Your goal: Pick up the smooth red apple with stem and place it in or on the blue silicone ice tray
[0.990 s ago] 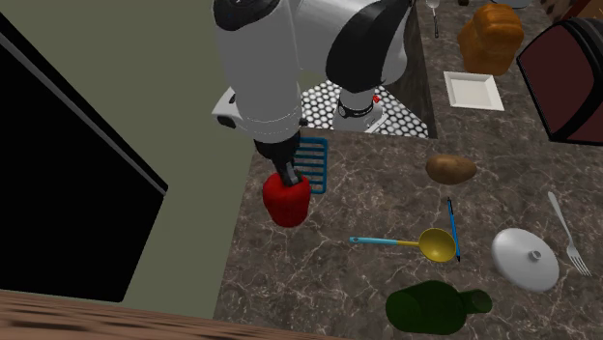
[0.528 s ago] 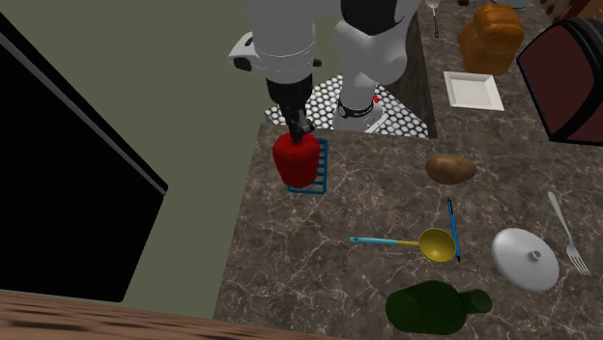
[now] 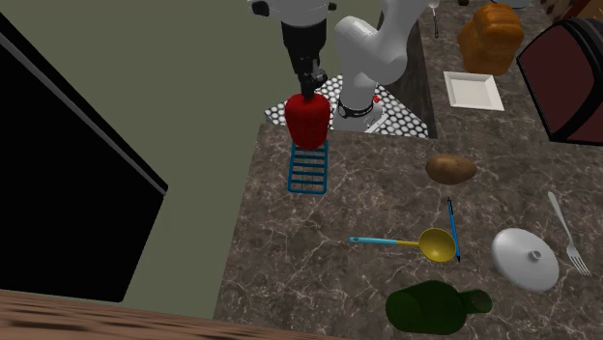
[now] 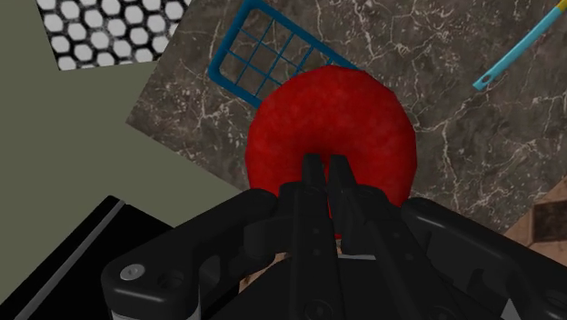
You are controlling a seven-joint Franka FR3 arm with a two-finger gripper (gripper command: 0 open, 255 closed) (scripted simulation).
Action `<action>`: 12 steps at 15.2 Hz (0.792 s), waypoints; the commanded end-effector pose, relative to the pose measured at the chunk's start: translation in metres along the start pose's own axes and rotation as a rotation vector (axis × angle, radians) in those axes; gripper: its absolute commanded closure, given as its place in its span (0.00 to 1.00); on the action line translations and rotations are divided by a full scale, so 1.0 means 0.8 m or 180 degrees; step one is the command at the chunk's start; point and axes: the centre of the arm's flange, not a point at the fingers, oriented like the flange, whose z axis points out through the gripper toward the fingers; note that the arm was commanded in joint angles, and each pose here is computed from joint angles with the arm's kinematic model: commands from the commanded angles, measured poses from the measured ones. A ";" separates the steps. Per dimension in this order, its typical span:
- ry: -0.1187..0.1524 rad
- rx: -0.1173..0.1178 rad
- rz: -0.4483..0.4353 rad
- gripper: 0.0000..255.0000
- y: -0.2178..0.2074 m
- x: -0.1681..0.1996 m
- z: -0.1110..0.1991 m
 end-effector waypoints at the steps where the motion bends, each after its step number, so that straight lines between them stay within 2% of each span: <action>1: -0.0003 0.0002 -0.0001 1.00 0.010 -0.005 0.005; 12: -0.0003 0.0002 -0.0001 1.00 0.014 -0.002 0.078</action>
